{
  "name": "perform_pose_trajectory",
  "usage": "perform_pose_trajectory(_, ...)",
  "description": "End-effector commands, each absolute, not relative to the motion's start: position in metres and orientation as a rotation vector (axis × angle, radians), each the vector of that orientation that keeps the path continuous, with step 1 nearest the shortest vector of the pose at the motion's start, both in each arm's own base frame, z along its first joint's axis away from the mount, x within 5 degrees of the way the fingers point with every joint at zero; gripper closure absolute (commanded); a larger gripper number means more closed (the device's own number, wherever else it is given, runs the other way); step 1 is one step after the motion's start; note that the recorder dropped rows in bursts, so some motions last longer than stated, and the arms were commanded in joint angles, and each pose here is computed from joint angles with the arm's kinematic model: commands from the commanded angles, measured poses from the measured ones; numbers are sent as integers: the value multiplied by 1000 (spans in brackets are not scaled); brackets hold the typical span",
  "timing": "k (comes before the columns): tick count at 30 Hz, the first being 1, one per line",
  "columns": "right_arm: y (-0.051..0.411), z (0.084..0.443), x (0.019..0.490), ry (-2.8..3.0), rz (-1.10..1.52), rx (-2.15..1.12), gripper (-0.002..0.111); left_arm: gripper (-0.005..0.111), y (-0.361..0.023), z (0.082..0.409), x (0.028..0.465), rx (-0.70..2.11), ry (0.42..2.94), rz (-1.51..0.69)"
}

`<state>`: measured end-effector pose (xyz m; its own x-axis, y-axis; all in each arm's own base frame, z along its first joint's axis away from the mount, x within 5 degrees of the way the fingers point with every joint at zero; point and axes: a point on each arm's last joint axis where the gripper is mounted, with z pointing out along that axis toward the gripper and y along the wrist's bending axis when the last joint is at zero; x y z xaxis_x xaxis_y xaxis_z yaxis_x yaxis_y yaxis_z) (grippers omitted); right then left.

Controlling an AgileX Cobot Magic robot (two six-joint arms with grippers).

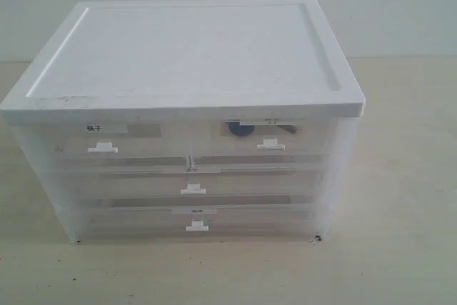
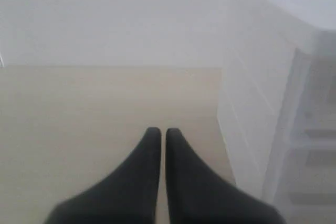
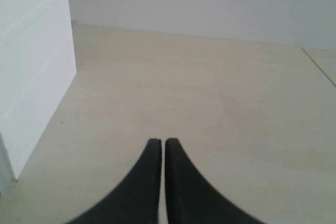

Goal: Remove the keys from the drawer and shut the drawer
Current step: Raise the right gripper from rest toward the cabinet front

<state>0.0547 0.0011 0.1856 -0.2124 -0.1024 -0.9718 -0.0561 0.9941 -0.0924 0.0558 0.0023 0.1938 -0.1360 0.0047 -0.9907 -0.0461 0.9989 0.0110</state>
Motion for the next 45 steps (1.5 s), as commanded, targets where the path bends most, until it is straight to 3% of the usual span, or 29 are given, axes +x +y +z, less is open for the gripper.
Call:
perform_pose_trajectory(1, 2, 200, 56, 1624, -53, -130, 108, 102, 3, 208, 56, -95, 1533, -11)
perform_pose_trajectory(6, 4, 221, 55, 1386, -41, -127, 108, 102, 5, 229, 53, -156, 1294, -62)
perform_pose_trajectory(13, 6, 245, 47, 1123, 167, 1, 108, 102, 6, 248, 46, -333, 1041, -372)
perform_pose_trajectory(22, 6, 268, 38, 951, 318, 58, 108, 102, -23, 261, 40, 35, 1000, -439)
perform_pose_trajectory(28, 19, 302, 50, 1007, 339, -82, 108, 102, -41, 265, 58, 264, 1172, -470)
perform_pose_trajectory(34, 33, 320, 82, 1129, 377, -225, 108, 102, -51, 238, 85, 416, 1436, -531)
perform_pose_trajectory(41, 67, 304, 116, 1116, 571, -602, 108, 102, -56, 203, 113, 508, 1587, -598)
perform_pose_trajectory(45, 69, 290, 137, 1099, 411, -726, 108, 102, -53, 188, 133, 443, 1639, -627)
